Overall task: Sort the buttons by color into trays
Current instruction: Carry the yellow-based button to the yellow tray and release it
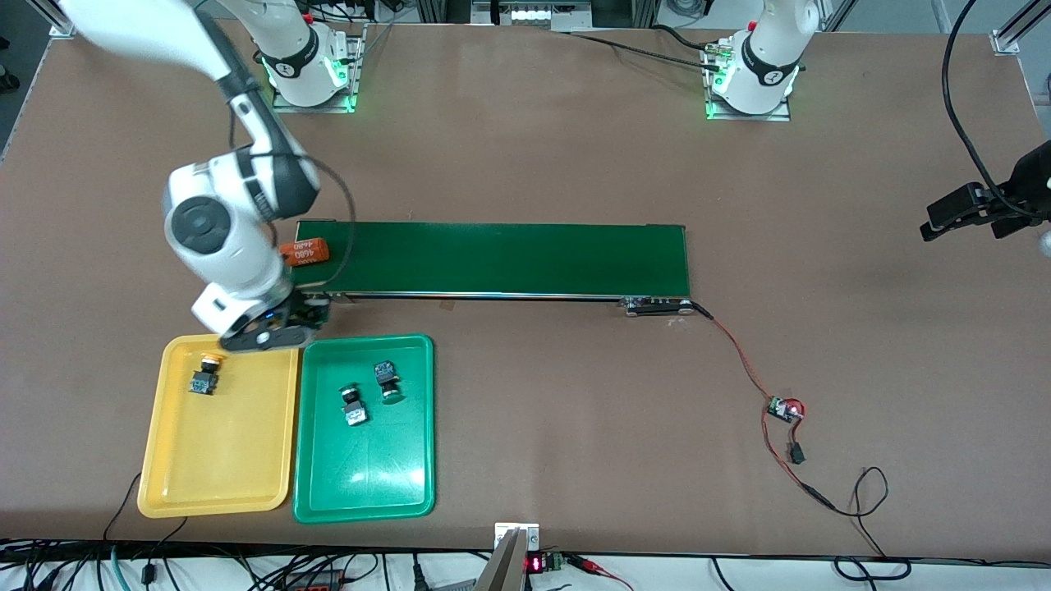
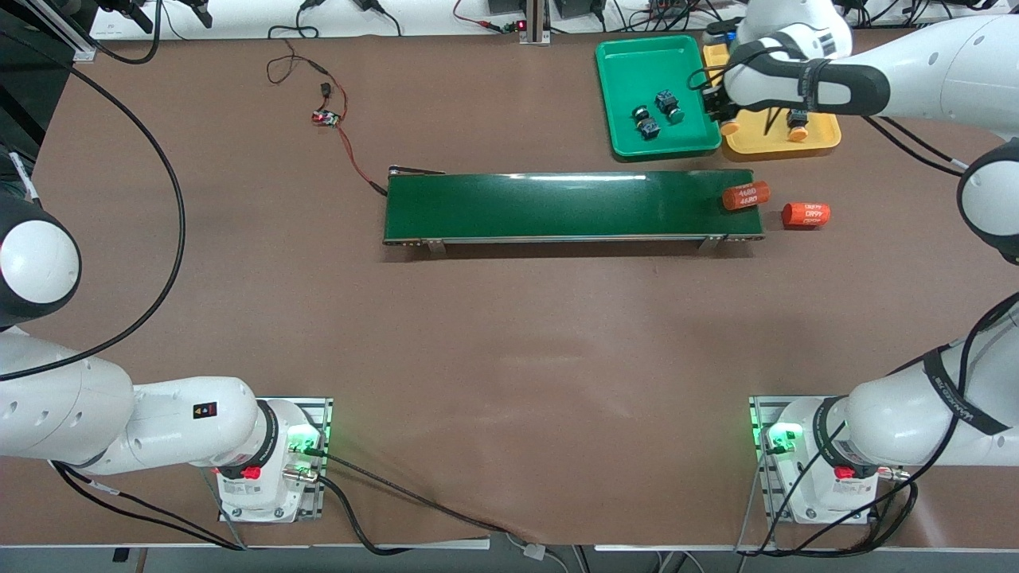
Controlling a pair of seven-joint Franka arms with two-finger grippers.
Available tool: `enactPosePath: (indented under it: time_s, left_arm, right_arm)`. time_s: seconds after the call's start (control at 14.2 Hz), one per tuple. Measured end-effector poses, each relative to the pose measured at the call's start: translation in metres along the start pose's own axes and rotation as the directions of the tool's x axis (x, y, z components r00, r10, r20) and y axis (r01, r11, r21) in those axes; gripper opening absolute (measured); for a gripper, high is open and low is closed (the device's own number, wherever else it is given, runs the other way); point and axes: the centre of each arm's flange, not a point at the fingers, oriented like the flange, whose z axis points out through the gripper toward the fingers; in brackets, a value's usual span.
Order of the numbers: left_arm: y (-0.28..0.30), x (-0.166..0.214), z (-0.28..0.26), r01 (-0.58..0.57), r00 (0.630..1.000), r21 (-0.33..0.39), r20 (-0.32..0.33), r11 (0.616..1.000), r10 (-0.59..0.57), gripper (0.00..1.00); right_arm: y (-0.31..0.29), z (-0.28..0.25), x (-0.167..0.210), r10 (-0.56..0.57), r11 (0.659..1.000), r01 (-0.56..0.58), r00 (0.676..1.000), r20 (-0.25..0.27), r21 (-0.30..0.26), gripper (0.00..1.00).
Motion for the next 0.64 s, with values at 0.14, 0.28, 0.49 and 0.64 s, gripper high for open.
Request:
enactPosePath:
  time_s: [0.14,0.28,0.49,0.64]
  left_arm:
    - [0.000,0.000,0.000,0.000,1.000,0.000,0.000,1.000,0.000,1.00]
    - [0.000,0.000,0.000,0.000,1.000,0.000,-0.001,1.000,0.000,1.00]
    - [0.000,0.000,0.000,0.000,1.000,0.000,-0.003,1.000,0.000,1.00]
    - [0.000,0.000,0.000,0.000,1.000,0.000,-0.004,1.000,0.000,1.00]
  right_arm:
    - [0.026,0.027,0.009,0.001,1.000,-0.001,1.000,0.024,0.001,0.44]
    - [0.040,0.048,0.016,0.003,1.000,-0.003,0.999,0.032,0.011,0.44]
    - [0.060,0.064,0.021,0.001,1.000,-0.001,0.999,0.035,0.019,0.44]
    - [0.076,0.069,0.021,-0.011,1.000,0.011,1.000,0.029,0.022,0.44]
